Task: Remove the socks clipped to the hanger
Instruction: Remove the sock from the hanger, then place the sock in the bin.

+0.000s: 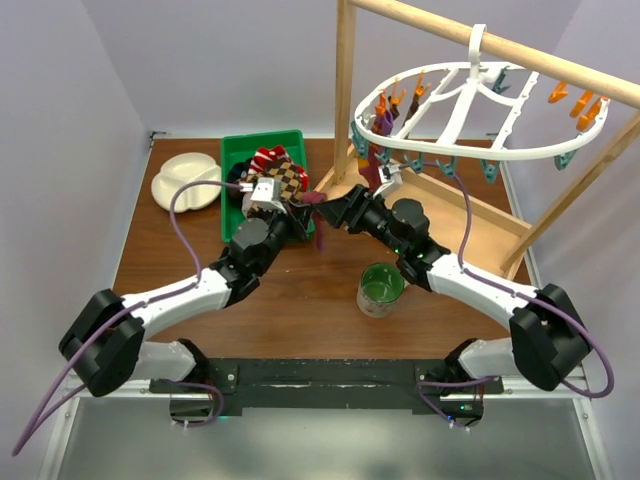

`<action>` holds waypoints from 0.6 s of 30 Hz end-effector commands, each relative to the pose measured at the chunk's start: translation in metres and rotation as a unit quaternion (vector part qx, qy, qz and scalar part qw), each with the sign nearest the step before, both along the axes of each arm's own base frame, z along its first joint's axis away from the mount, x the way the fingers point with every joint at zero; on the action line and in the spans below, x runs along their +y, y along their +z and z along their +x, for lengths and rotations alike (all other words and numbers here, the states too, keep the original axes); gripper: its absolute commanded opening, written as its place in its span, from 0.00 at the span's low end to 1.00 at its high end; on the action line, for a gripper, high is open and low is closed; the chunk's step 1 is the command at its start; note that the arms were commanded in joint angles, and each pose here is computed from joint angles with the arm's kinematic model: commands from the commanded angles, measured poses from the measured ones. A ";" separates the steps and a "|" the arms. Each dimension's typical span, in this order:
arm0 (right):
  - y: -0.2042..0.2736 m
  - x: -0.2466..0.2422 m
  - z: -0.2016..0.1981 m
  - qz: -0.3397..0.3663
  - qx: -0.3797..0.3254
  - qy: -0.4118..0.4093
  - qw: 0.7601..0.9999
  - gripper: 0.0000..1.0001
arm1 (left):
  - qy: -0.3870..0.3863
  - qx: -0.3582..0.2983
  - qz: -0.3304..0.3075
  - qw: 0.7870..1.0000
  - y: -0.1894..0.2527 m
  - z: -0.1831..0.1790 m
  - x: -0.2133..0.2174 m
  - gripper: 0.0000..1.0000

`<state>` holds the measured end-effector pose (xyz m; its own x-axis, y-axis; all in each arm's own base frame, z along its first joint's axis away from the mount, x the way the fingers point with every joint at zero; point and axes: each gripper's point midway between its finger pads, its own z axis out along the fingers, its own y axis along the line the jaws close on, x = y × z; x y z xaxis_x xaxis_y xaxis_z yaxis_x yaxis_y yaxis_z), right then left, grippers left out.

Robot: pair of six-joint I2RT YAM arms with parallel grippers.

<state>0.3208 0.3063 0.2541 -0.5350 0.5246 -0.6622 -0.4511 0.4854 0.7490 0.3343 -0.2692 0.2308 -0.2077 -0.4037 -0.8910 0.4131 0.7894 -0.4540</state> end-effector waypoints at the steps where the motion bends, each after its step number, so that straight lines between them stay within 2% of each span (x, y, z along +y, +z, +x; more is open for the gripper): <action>1: 0.027 -0.019 0.004 -0.002 -0.033 -0.050 0.998 0.75 | 0.122 -0.040 -0.046 0.991 0.064 0.023 0.041 0.00; 6: 0.016 -0.040 0.005 -0.021 -0.017 -0.097 0.995 0.74 | 0.169 -0.050 -0.029 0.984 0.089 0.053 0.055 0.00; 8: 0.018 -0.045 0.001 -0.024 -0.019 -0.101 0.994 0.74 | 0.190 -0.067 -0.032 0.979 0.111 0.071 0.066 0.00; 10: 0.019 -0.049 -0.002 -0.028 -0.022 -0.106 0.994 0.74 | 0.201 -0.055 -0.014 0.978 0.103 0.097 0.074 0.00; 11: 0.016 -0.051 -0.003 -0.034 -0.020 -0.106 0.994 0.74 | 0.202 -0.066 -0.023 0.977 0.119 0.106 0.075 0.00; 13: 0.016 -0.054 -0.005 -0.040 -0.021 -0.110 0.993 0.74 | 0.204 -0.069 -0.005 0.977 0.114 0.129 0.078 0.00; 14: 0.018 -0.057 -0.007 -0.044 -0.025 -0.111 0.993 0.74 | 0.207 -0.082 -0.007 0.975 0.130 0.137 0.078 0.00; 18: 0.018 -0.066 -0.011 -0.058 -0.031 -0.119 0.991 0.75 | 0.232 -0.060 0.032 0.970 0.105 0.176 0.091 0.00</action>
